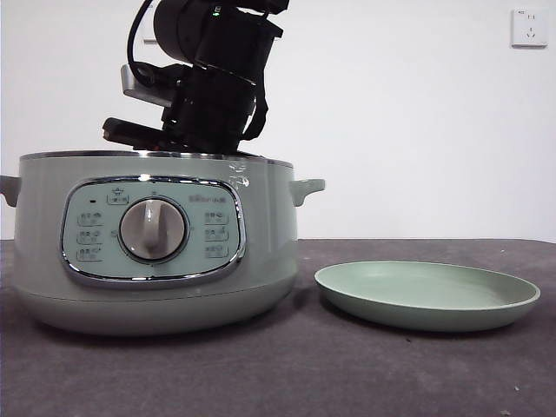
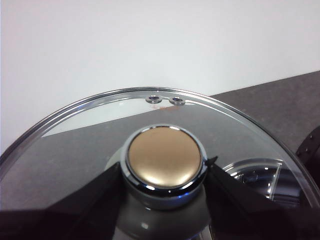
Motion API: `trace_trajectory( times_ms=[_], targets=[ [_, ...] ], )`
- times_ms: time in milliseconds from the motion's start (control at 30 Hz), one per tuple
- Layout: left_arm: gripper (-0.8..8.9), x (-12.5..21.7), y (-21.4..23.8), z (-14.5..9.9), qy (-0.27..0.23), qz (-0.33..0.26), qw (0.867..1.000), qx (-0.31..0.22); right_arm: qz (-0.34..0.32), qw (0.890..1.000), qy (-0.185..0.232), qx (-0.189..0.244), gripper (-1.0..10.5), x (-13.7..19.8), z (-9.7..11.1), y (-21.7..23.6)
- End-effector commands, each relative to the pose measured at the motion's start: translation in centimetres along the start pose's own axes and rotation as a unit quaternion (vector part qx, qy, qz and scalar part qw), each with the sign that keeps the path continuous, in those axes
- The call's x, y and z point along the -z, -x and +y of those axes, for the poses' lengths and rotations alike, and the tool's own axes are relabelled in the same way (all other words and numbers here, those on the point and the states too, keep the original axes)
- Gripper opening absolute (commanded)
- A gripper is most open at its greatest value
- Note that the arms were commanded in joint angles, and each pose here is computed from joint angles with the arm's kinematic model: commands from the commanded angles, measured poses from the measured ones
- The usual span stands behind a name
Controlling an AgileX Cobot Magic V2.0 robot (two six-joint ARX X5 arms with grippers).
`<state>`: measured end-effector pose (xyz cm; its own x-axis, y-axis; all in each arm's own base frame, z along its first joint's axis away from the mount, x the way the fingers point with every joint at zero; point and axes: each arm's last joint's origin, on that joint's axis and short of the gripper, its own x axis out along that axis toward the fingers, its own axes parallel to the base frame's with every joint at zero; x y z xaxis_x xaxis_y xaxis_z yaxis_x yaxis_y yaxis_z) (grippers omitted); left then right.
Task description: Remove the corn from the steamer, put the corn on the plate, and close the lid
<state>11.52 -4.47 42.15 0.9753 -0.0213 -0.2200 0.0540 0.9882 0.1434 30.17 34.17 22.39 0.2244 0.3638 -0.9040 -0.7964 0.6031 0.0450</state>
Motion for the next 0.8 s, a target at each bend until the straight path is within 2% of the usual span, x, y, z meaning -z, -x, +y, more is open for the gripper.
trace_trajectory(
  times_ms=[33, 267, 467, 633, 800],
  targets=[
    [-0.09, -0.8, 0.7, 0.4, 0.009, -0.031, 0.999, -0.004, -0.021, 1.000, 0.002, 0.005, -0.1, -0.3, -0.2, 2.3],
    [-0.09, -0.8, -0.1, -0.1, 0.003, -0.020, 1.000, 0.010, -0.050, 0.998, -0.017, 0.019, -0.1, 0.7, -1.5, 9.8],
    [-0.09, -0.7, -1.7, -1.2, -0.005, -0.002, 0.998, 0.062, -0.010, 0.997, -0.066, 0.033, -0.1, 3.5, -3.5, 15.2],
    [-0.09, -0.6, -3.3, -2.2, -0.005, 0.016, 0.994, 0.110, 0.028, 0.989, -0.112, 0.090, -0.1, 5.5, -5.3, 17.5],
    [-0.09, -0.4, -4.5, -3.0, -0.001, 0.031, 0.989, 0.142, 0.071, 0.980, -0.150, 0.108, -0.1, 6.9, -7.0, 17.1]
  ],
)
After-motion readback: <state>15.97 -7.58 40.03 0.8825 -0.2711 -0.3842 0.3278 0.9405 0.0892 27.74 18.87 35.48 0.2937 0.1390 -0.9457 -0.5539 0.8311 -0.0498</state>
